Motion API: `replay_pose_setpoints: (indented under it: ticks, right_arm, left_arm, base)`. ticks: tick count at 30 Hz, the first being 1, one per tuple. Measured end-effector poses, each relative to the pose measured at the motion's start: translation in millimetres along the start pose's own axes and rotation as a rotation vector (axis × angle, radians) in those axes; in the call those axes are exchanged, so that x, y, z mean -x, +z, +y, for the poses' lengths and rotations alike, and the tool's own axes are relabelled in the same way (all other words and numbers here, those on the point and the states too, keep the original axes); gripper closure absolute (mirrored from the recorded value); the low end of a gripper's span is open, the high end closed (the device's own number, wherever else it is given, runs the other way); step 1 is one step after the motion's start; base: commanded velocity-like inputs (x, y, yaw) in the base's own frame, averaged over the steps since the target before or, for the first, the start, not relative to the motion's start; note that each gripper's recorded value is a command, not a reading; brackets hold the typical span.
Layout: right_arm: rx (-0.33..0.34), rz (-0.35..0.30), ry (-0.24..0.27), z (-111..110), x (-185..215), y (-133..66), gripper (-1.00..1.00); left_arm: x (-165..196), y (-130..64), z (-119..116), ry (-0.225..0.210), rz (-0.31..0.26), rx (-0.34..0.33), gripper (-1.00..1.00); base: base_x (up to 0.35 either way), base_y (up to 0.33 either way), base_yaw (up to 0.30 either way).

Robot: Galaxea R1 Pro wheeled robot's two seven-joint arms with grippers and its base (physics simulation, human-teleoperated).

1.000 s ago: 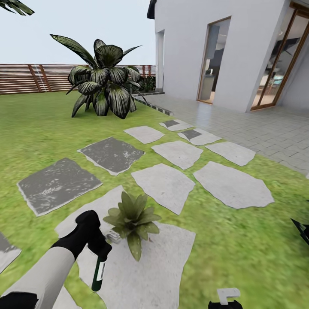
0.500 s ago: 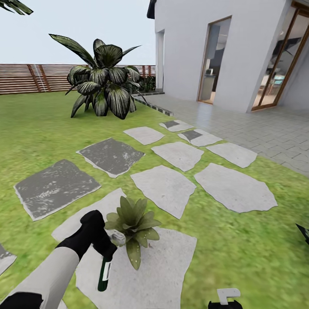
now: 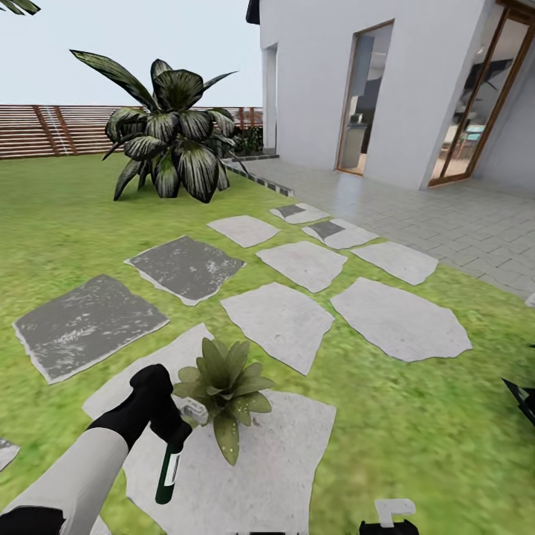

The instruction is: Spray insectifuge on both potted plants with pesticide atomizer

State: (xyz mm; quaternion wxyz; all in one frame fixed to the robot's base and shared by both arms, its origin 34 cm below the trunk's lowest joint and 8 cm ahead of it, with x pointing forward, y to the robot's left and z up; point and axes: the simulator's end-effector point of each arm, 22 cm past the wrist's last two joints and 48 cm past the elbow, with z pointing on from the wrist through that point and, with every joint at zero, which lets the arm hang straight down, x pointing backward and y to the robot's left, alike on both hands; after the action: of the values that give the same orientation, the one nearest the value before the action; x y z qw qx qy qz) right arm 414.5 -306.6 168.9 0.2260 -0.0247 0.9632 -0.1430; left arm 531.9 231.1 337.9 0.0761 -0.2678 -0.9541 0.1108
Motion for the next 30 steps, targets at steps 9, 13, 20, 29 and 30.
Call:
replay_pose_setpoints:
  ticks: [9,13,20,29,30]
  right_arm:
    - [0.004,0.032,-0.007,4,-15,4.4,-1.0]
    - [0.005,0.034,-0.009,4,-16,4.7,-1.0]
    - [0.001,0.034,-0.014,0,-17,5.7,-1.0]
    - [-0.002,0.034,-0.015,-1,-17,5.8,-1.0]
    - [-0.002,0.034,-0.015,-1,-17,5.9,-1.0]
  left_arm:
    - [-4,15.8,2,-0.007,0.028,-0.015,1.0]
    - [0,13.7,1,-0.004,0.017,-0.013,1.0]
    - [15,2.8,0,0.011,-0.024,0.004,1.0]
    - [15,4.5,-4,0.012,-0.022,-0.003,1.0]
    - [15,5.2,-5,0.013,-0.021,-0.005,1.0]
  base:
    - [0.0,0.0,0.0]
    - [0.0,0.0,0.0]
    - [-0.165,0.147,0.0]
    - [-0.098,0.268,0.0]
    - [-0.228,0.133,0.0]
